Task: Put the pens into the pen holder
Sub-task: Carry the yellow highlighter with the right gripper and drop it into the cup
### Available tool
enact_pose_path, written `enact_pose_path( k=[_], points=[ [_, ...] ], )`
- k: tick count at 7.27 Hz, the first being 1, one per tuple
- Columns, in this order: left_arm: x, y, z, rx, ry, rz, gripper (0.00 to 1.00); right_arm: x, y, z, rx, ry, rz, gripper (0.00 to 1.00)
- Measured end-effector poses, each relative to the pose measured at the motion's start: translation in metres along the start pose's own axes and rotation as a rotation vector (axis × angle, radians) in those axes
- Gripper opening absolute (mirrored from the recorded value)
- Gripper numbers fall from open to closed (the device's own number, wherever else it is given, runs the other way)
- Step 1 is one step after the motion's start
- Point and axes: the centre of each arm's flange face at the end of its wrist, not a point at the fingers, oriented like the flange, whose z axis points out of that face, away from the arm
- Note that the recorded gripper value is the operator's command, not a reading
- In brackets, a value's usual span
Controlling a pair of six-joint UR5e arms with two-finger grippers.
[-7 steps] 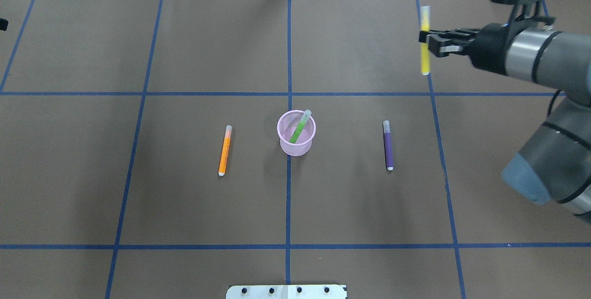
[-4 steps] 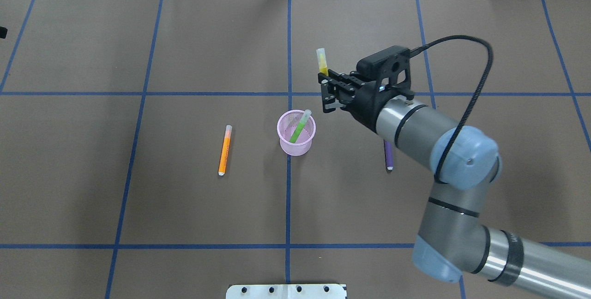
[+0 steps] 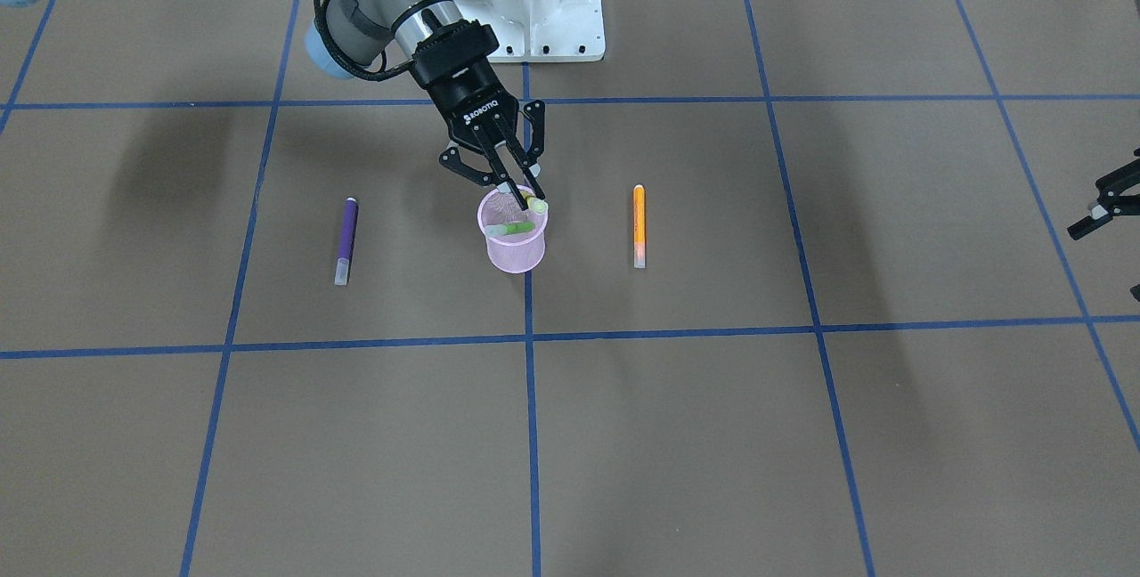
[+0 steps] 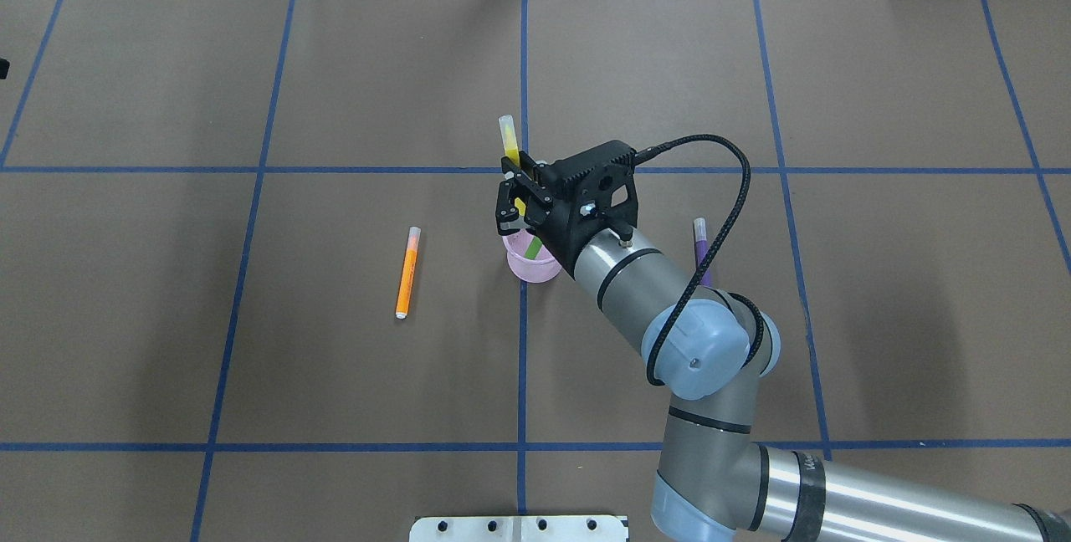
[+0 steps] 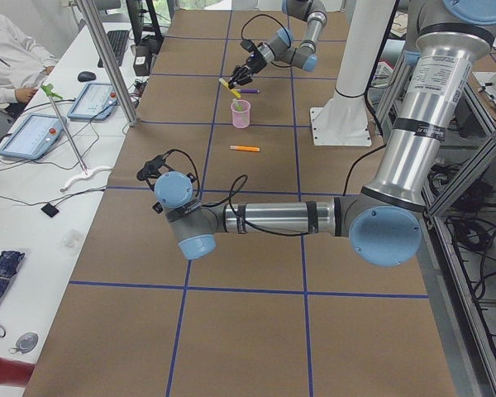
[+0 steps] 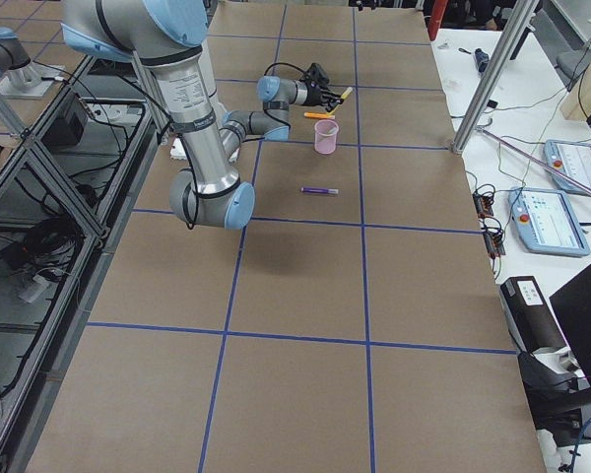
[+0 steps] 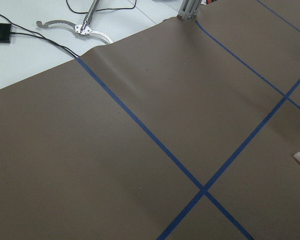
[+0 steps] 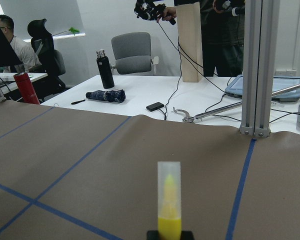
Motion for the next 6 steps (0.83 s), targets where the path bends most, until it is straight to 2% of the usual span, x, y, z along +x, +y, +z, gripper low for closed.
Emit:
enact_pose_path(
  k=[1, 2, 3, 6],
  points=[
    [0.0000, 0.0007, -0.0001, 0.000, 0.000, 0.000, 1.00, 0.0019, 0.0140, 0.0004, 0.010, -0.008, 0.009, 0.23],
    [0.0000, 0.0008, -0.0002, 0.000, 0.000, 0.000, 1.00, 0.0040, 0.0203, 0.0002, 0.015, -0.010, 0.013, 0.66],
    [0.0001, 0.0002, -0.0001, 0.001, -0.001, 0.000, 1.00, 0.0039, 0.0207, -0.0007, 0.020, -0.014, 0.021, 0.99],
    [0.0008, -0.0024, 0.0006, 0.002, -0.003, 0.001, 1.00, 0.0016, 0.0112, -0.0050, 0.041, -0.025, 0.088, 0.99]
  ],
)
